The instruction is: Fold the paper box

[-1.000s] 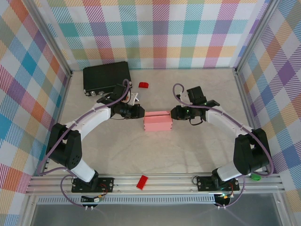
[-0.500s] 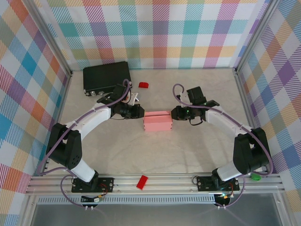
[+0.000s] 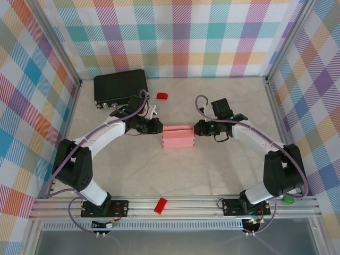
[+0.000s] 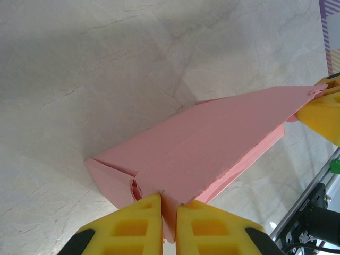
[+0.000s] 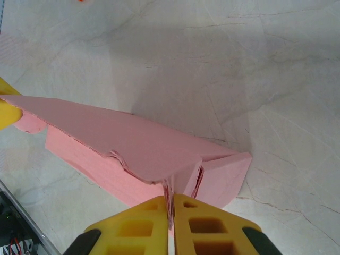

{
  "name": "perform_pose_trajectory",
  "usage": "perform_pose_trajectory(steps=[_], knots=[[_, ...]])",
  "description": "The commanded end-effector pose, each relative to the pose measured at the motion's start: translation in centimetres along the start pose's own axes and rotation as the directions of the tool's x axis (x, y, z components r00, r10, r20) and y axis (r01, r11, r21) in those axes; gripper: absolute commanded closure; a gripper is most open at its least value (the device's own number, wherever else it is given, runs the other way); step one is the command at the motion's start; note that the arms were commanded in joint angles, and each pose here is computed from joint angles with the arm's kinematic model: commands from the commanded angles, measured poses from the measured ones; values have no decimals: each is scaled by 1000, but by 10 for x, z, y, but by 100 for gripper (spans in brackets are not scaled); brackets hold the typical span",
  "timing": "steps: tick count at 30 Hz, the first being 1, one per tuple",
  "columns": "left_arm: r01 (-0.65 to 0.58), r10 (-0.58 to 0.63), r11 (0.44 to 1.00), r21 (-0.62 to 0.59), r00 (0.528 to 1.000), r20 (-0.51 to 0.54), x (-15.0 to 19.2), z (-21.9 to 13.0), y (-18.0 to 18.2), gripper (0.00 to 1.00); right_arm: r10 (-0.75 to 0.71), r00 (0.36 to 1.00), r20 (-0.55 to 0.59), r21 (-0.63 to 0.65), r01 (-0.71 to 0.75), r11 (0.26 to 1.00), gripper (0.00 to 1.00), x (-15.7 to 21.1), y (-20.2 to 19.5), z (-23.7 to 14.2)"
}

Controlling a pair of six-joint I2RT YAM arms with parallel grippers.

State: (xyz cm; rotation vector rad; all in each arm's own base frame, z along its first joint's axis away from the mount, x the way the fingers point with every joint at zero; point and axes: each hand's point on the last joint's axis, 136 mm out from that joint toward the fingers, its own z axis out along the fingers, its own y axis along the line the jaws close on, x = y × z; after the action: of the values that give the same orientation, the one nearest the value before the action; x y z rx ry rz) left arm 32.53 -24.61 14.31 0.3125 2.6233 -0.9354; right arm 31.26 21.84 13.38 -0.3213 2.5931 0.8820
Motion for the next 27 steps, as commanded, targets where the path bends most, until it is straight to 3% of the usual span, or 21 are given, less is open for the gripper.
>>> perform_pose_trajectory(steps=[1, 27], knots=[[-7, 6, 1000, -14, 997, -72, 26, 8, 3, 88, 17, 999, -41, -21, -18, 1000, 90, 12, -1, 5], [-109, 102, 991, -74, 990, -95, 47, 9, 5, 87, 35, 997, -74, -24, -37, 999, 90, 30, -6, 9]])
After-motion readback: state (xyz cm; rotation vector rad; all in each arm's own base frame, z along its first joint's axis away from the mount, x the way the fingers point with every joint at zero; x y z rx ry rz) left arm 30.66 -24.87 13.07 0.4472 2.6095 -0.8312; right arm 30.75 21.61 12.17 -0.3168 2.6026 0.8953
